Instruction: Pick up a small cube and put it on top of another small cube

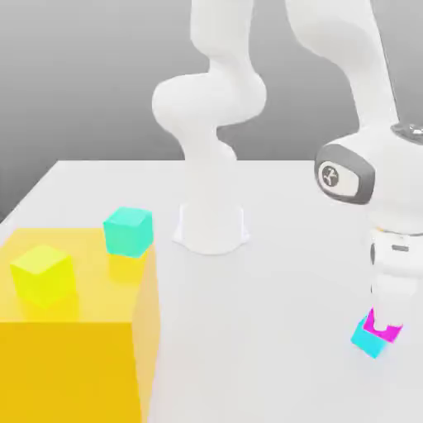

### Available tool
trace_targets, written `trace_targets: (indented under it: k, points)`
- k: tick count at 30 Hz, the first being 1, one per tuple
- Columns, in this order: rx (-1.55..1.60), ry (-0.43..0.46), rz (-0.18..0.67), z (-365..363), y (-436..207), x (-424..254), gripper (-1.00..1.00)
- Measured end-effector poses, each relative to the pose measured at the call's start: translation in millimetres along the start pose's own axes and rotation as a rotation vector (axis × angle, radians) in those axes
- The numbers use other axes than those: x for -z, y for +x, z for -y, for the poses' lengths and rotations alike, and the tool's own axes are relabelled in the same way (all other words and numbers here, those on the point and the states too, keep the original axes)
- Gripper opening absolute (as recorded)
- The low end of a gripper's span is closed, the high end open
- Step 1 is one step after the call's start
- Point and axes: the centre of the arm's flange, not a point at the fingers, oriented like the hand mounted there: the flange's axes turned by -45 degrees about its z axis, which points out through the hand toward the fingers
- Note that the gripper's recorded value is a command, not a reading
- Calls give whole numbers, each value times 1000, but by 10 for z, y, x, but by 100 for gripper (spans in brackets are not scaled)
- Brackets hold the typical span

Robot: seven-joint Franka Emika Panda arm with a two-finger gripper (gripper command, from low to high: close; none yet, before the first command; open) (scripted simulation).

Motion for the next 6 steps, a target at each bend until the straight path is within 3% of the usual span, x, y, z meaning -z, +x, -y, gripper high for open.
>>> trace_targets:
  k: [6]
  points:
    - [1, -1, -1, -4, 8, 377, 100]
